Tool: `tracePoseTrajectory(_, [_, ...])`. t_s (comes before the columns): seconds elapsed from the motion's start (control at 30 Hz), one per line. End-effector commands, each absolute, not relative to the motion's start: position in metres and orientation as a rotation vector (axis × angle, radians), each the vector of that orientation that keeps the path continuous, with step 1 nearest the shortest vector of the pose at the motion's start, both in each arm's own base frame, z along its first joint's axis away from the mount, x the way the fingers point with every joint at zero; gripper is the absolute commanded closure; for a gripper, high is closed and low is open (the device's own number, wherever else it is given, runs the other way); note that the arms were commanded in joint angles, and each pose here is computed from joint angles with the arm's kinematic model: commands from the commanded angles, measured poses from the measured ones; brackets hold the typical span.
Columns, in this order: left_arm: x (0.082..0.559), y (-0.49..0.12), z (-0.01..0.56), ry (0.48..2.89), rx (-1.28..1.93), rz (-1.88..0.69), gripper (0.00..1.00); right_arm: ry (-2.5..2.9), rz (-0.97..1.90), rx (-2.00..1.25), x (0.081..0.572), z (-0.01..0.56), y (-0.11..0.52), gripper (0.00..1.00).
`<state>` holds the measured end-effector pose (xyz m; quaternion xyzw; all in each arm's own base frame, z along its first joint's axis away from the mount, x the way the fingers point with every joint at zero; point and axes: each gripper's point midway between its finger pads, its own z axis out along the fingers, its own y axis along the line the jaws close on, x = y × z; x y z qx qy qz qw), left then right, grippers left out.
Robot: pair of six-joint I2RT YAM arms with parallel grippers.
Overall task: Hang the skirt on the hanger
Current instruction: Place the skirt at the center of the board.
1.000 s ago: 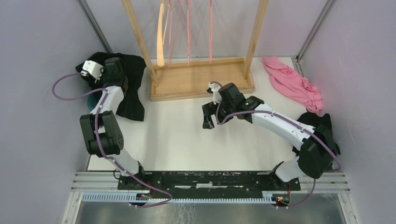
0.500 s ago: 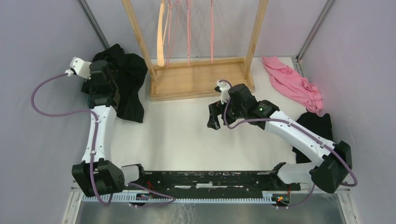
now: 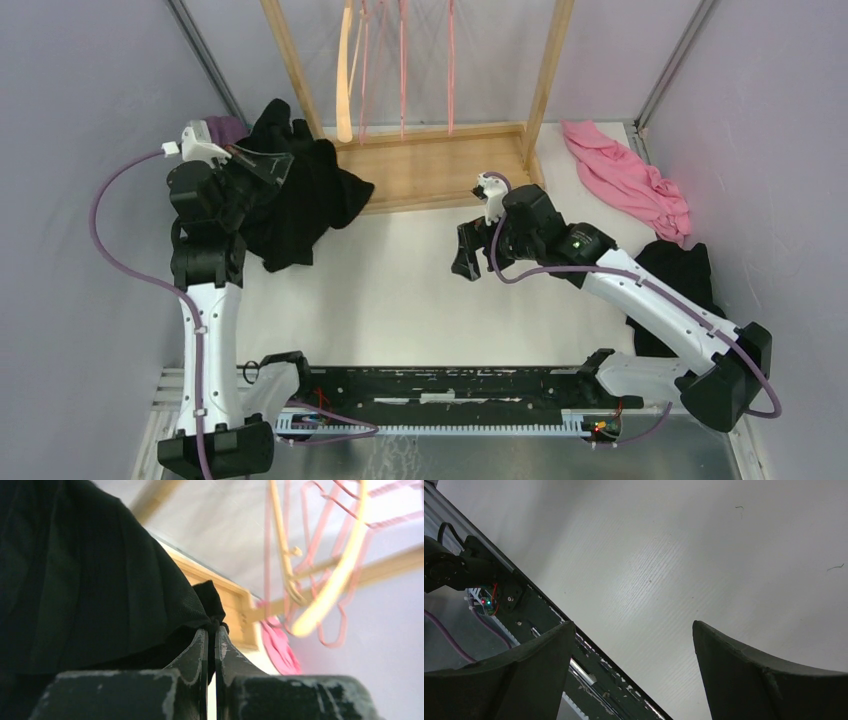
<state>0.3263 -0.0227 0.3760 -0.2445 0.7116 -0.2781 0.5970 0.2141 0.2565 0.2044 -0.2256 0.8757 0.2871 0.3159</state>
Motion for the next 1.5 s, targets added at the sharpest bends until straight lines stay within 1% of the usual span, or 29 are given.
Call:
tracePoseTrajectory(0.0, [0.281,-0.088,0.437,1.588,-0.286,-1.008,0.94,2.241,0.750,-0.555,0.219,0.222,0.255,0.07])
tracePoseTrajectory(0.2, [0.233,-0.119,0.465,1.535,-0.156,-1.200,0.93,2.237,0.737,-0.529,0.223,0.228,0.254,0.07])
tracePoseTrajectory(0.3, [0.220,-0.125,0.457,1.546,-0.134,-1.235,0.92,2.243,0.739,-0.518,0.223,0.226,0.255,0.07])
tracePoseTrajectory(0.4, [0.218,-0.126,0.420,1.604,-0.168,-1.241,0.91,2.257,0.728,-0.508,0.223,0.220,0.253,0.07])
tracePoseTrajectory(0.57, [0.221,-0.124,0.321,1.768,-0.301,-1.234,0.90,2.294,0.725,-0.511,0.222,0.204,0.254,0.08])
tracePoseTrajectory(0.67, [0.214,-0.123,0.276,1.843,-0.359,-1.215,0.89,2.315,0.736,-0.517,0.223,0.194,0.260,0.08])
tracePoseTrajectory(0.73, [0.208,-0.124,0.256,1.872,-0.381,-1.219,0.87,2.322,0.758,-0.518,0.226,0.189,0.266,0.08])
tracePoseTrajectory(0.97, [0.189,-0.126,0.204,1.998,-0.403,-1.185,0.86,2.347,0.862,-0.526,0.244,0.173,0.303,0.09])
tracePoseTrajectory(1.1, [0.186,-0.112,0.180,2.061,-0.438,-1.030,0.82,2.317,0.969,-0.566,0.259,0.168,0.340,0.08])
tracePoseTrajectory(1.2, [0.181,-0.087,0.161,2.138,-0.518,-0.812,0.81,2.274,1.050,-0.602,0.275,0.167,0.369,0.06])
tracePoseTrajectory(1.23, [0.178,-0.078,0.158,2.155,-0.549,-0.744,0.83,2.260,1.068,-0.607,0.282,0.168,0.378,0.05])
tracePoseTrajectory(1.3, [0.174,-0.053,0.151,2.176,-0.696,-0.567,0.90,2.245,1.115,-0.618,0.295,0.166,0.399,0.05])
tracePoseTrajectory(1.37, [0.171,-0.042,0.149,2.175,-0.791,-0.504,0.95,2.214,1.177,-0.609,0.309,0.171,0.419,0.04])
tracePoseTrajectory(1.4, [0.170,-0.040,0.149,2.174,-0.819,-0.492,0.96,2.183,1.216,-0.610,0.316,0.179,0.430,0.04])
tracePoseTrajectory(1.47, [0.169,-0.038,0.149,2.174,-0.855,-0.478,0.93,2.158,1.247,-0.595,0.330,0.181,0.447,0.04])
